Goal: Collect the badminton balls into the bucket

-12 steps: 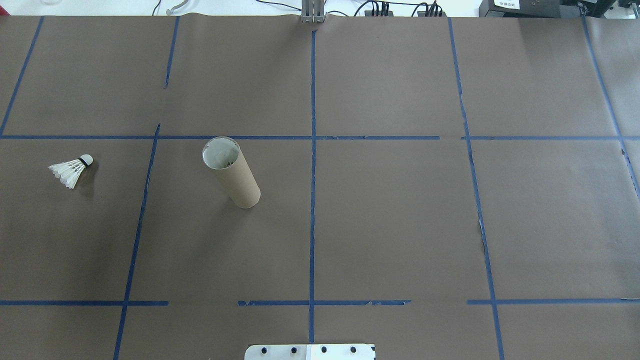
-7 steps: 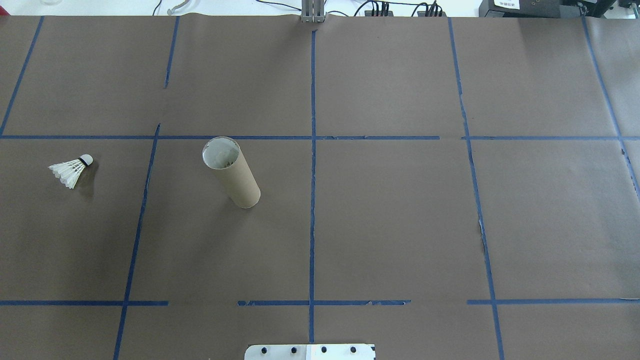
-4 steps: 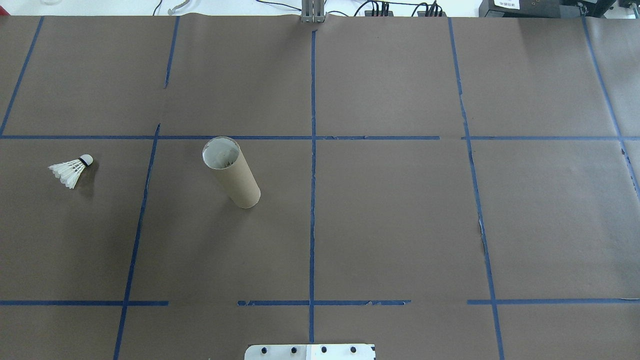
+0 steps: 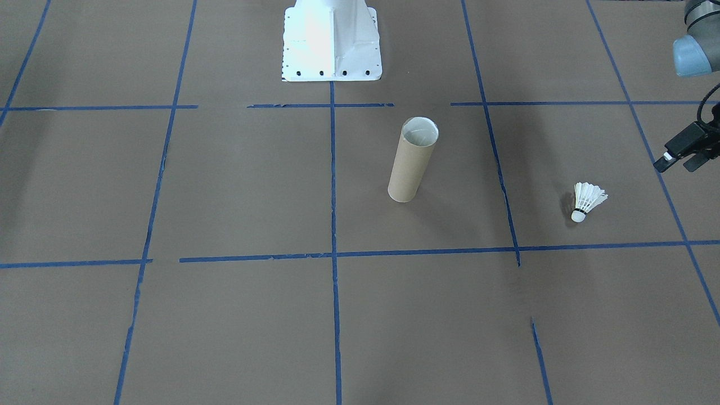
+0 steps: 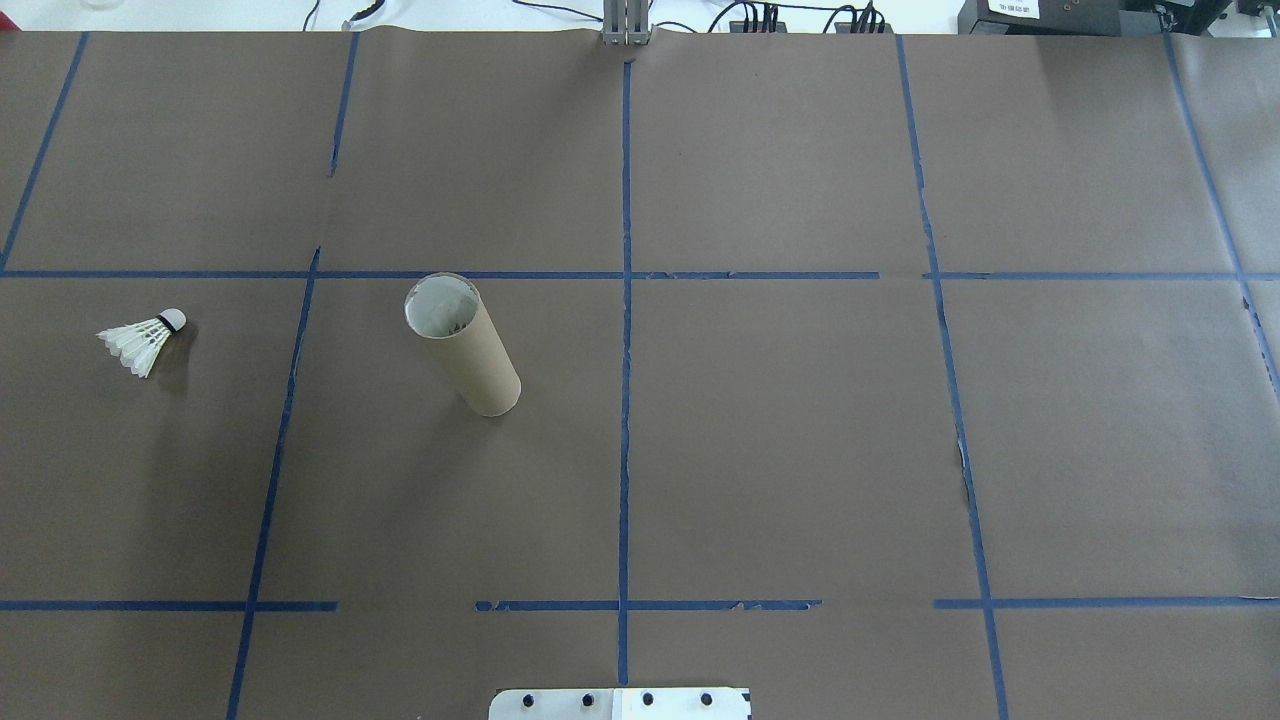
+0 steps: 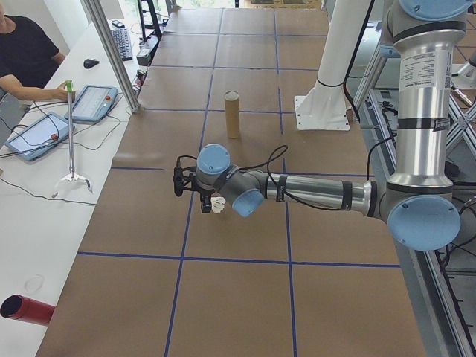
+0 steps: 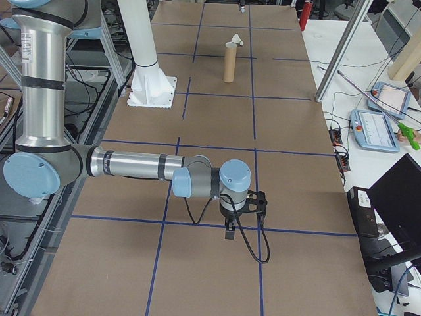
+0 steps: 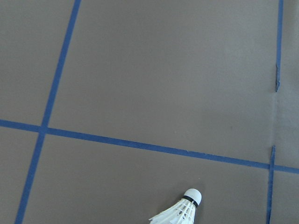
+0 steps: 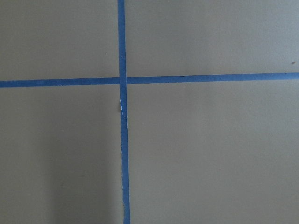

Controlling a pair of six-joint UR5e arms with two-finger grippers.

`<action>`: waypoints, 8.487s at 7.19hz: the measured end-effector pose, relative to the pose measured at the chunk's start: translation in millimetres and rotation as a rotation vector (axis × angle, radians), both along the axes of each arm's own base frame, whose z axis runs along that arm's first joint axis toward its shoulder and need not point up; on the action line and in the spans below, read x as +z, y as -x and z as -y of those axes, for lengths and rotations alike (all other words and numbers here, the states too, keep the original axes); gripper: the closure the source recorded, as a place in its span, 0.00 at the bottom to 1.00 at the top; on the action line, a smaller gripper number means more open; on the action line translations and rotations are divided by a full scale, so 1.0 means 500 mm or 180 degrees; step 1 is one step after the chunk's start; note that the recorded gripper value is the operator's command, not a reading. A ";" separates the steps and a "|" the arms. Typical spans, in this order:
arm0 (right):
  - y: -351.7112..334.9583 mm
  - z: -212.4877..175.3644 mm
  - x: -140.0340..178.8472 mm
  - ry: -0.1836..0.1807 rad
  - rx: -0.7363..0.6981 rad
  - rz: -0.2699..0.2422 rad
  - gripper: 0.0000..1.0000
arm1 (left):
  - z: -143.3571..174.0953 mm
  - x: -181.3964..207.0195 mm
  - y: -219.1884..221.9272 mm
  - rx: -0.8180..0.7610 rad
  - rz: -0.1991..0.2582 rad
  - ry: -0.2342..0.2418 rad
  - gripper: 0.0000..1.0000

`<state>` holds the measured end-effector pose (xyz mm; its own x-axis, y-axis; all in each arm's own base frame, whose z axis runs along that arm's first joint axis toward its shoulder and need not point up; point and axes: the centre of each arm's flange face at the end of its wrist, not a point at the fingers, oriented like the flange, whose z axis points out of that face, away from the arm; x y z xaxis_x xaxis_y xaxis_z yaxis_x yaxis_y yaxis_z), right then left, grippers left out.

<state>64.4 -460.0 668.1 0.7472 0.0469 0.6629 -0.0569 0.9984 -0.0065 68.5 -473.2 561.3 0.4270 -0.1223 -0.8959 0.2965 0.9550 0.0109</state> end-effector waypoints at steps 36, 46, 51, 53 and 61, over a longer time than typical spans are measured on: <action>0.000 0.000 0.000 0.0000 0.0000 0.0002 0.00 | -0.142 -0.652 -0.147 0.0111 -0.0164 0.0044 1.00; 0.000 0.000 0.000 0.0000 0.0000 0.0002 0.00 | -0.092 -1.022 -0.524 0.0744 0.1753 -0.0251 1.00; 0.000 0.000 0.000 0.0000 0.0000 0.0002 0.00 | -0.076 -1.041 -0.621 0.0813 0.2032 -0.0316 1.00; 0.000 0.000 0.000 0.0000 0.0000 0.0000 0.00 | -0.083 -1.023 -0.663 0.0997 0.2107 -0.0392 1.00; 0.000 0.000 0.000 0.0000 0.0000 0.0002 0.00 | -0.089 -1.006 -0.678 0.1080 0.2083 -0.0475 0.00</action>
<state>64.3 -460.0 668.1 0.7468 0.0469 0.6634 -0.0568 0.9984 -0.0066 407.6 -428.6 58.2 0.8708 0.2136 -0.4429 -0.1253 0.9674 0.2203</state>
